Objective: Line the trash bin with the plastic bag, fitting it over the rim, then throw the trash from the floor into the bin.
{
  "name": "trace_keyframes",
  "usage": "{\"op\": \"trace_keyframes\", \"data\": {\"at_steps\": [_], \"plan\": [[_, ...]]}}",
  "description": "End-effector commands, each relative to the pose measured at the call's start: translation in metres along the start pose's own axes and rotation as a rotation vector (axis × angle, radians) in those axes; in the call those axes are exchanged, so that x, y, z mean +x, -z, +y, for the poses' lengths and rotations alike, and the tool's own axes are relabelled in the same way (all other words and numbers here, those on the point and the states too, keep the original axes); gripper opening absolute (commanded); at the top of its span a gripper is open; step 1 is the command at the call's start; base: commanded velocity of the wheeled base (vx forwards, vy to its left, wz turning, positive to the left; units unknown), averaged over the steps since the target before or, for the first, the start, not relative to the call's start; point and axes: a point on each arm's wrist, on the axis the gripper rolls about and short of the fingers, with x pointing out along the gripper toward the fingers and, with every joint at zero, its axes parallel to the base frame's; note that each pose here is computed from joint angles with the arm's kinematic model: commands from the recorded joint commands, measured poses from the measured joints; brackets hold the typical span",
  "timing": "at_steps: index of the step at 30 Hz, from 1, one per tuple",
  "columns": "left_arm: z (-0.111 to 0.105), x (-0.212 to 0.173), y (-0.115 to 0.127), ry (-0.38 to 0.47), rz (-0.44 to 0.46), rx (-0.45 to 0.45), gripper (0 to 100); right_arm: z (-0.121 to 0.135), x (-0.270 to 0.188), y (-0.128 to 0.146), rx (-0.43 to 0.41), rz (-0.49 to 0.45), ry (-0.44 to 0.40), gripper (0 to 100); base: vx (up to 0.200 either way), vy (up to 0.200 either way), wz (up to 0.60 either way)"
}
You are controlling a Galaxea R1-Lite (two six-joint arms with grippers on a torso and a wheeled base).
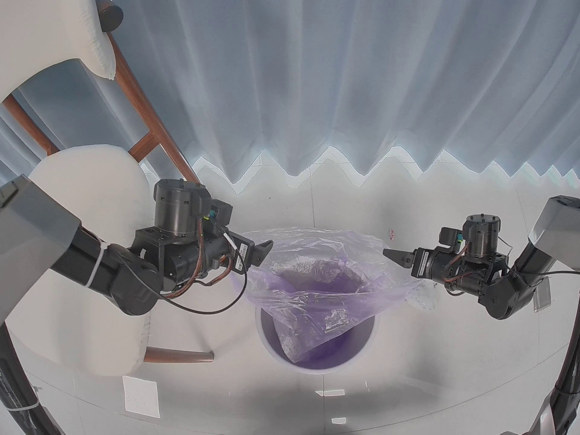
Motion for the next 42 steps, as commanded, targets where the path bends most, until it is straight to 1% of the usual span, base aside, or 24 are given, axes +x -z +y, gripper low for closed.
{"op": "trace_keyframes", "data": {"at_steps": [1, 5, 7, 10, 11, 12, 14, 16, 17, 20, 22, 25, 27, 28, 29, 31, 32, 35, 37, 39, 42], "plan": [[0.008, -0.024, -0.024, -0.019, -0.07, -0.013, 100, -0.003, -0.014, -0.006, 0.005, -0.032, 0.011, 100, 0.0, 0.0, 0.0], [0.013, -0.036, -0.033, -0.024, -0.08, -0.018, 100, -0.012, -0.018, -0.01, 0.01, -0.068, 0.033, 100, 0.0, 0.0, 0.0], [0.008, -0.049, -0.037, -0.005, -0.061, -0.085, 100, -0.019, -0.023, -0.014, 0.017, -0.08, 0.051, 100, 0.0, 0.0, 0.0], [-0.001, -0.064, -0.037, 0.027, 0.015, -0.199, 100, -0.021, -0.037, -0.016, 0.031, -0.079, 0.061, 100, 0.0, 0.0, 0.0], [-0.001, -0.065, -0.037, 0.027, 0.021, -0.204, 100, -0.021, -0.037, -0.015, 0.032, -0.075, 0.06, 100, 0.0, 0.0, 0.0], [-0.004, -0.073, -0.036, 0.035, 0.076, -0.27, 100, -0.021, -0.045, -0.012, 0.04, -0.059, 0.052, 100, 0.0, 0.0, 0.0], [-0.006, -0.081, -0.032, 0.034, 0.149, -0.364, 100, -0.019, -0.055, -0.01, 0.055, -0.05, 0.045, 100, 0.0, 0.0, 0.0], [-0.006, -0.081, -0.032, 0.034, 0.149, -0.364, 100, -0.019, -0.055, -0.01, 0.055, -0.05, 0.045, 100, 0.0, 0.0, 0.0], [-0.009, -0.085, -0.027, 0.021, 0.22, -0.509, 100, -0.016, -0.064, -0.006, 0.108, -0.04, 0.046, 100, 0.0, 0.0, 0.0], [-0.012, -0.085, -0.021, -0.005, 0.272, -0.668, 100, -0.014, -0.07, -0.002, 0.187, -0.028, 0.045, 100, 0.0, 0.0, 0.0], [-0.015, -0.085, -0.018, -0.019, 0.306, -0.751, 100, -0.013, -0.072, 0.003, 0.232, -0.012, 0.047, 100, 0.0, 0.0, 0.0], [-0.018, -0.084, -0.012, -0.04, 0.361, -0.858, 100, -0.01, -0.075, 0.014, 0.258, 0.027, 0.051, 100, 0.0, 0.0, 0.0], [-0.022, -0.083, -0.008, -0.051, 0.392, -0.898, 100, -0.004, -0.076, 0.025, 0.261, 0.071, 0.044, 100, 0.0, 0.0, 0.0], [-0.022, -0.083, -0.008, -0.053, 0.397, -0.902, 100, -0.003, -0.076, 0.026, 0.26, 0.075, 0.043, 100, 0.0, 0.0, 0.0], [-0.025, -0.081, -0.004, -0.06, 0.415, -0.93, 100, 0.001, -0.077, 0.034, 0.266, 0.104, 0.039, 100, 0.0, 0.0, 0.0], [-0.026, -0.079, -0.002, -0.062, 0.421, -0.946, 100, 0.003, -0.075, 0.035, 0.271, 0.112, 0.036, 100, 0.0, 0.0, 0.0], [-0.027, -0.074, 0.0, -0.069, 0.427, -0.966, 100, 0.007, -0.072, 0.035, 0.286, 0.112, 0.029, 100, 0.0, 0.0, 0.0], [-0.028, -0.067, 0.002, -0.071, 0.424, -0.978, 100, 0.01, -0.069, 0.033, 0.31, 0.103, 0.024, 100, 0.0, 0.0, 0.0], [-0.028, -0.061, 0.002, -0.061, 0.4, -0.992, 100, 0.013, -0.063, 0.025, 0.342, 0.077, 0.012, 100, 0.0, 0.0, 0.0], [-0.029, -0.058, 0.004, -0.035, 0.413, -0.998, 100, 0.014, -0.062, 0.021, 0.364, 0.062, 0.007, 100, 0.0, 0.0, 0.0], [-0.029, -0.058, 0.002, -0.02, 0.418, -1.02, 100, 0.015, -0.06, 0.02, 0.378, 0.06, 0.005, 100, 0.0, 0.0, 0.0]]}}
